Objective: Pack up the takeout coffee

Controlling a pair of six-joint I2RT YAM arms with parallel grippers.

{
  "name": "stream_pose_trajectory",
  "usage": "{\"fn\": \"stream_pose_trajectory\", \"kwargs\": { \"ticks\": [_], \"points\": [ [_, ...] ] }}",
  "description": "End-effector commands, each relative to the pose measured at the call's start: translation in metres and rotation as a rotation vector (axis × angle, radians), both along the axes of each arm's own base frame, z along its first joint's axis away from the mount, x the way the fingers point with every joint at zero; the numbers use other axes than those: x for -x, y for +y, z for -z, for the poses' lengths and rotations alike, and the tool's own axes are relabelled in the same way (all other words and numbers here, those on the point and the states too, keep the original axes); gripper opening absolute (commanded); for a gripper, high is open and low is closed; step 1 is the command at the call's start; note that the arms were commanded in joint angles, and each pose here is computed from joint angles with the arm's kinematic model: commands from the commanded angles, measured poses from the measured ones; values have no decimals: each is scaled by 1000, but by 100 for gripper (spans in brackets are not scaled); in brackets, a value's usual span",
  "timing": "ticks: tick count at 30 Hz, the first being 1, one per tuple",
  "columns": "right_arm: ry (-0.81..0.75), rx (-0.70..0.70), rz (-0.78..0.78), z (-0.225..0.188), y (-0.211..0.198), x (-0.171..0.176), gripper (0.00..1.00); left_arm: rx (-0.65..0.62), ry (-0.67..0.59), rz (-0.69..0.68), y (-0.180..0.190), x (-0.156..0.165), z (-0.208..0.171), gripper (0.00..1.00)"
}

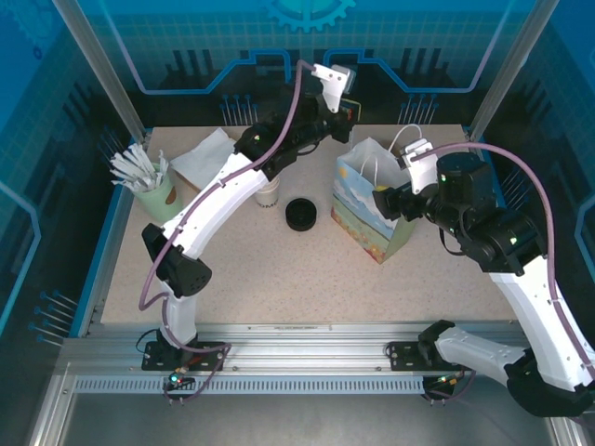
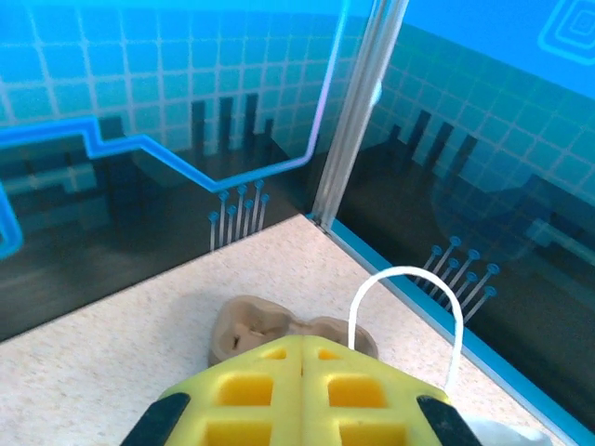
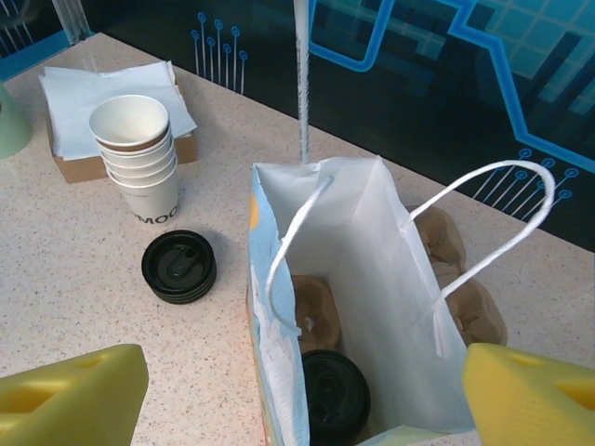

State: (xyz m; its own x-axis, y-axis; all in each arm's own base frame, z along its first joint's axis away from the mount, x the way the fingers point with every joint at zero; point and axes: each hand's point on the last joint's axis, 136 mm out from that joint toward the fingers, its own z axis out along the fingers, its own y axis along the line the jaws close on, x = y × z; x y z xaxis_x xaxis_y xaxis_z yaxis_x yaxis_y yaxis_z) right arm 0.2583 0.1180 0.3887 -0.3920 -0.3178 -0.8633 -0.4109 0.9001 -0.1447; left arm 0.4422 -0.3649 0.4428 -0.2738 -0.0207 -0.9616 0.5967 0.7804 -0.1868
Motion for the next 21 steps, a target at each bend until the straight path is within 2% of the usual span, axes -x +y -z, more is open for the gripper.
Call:
{"fn": "stream_pose_trajectory", "kwargs": {
  "ticks": [1, 5, 10, 14, 21],
  "points": [
    [13, -23, 1, 2, 1, -2, 89, -19, -189, -65, 24, 12, -66, 0],
    [25, -16, 13, 7, -1, -5, 89, 41, -214, -1, 29, 39, -95, 0],
    [29, -20, 26, 9, -5, -8, 89, 101, -134, 115, 16, 60, -85, 0],
    [35, -25, 25, 10, -5, -8, 89, 120, -79, 156, 6, 60, -70, 0],
    [38, -22, 41, 14, -12, -5, 89, 75, 12, 148, -15, 35, -20, 0]
  ]
}}
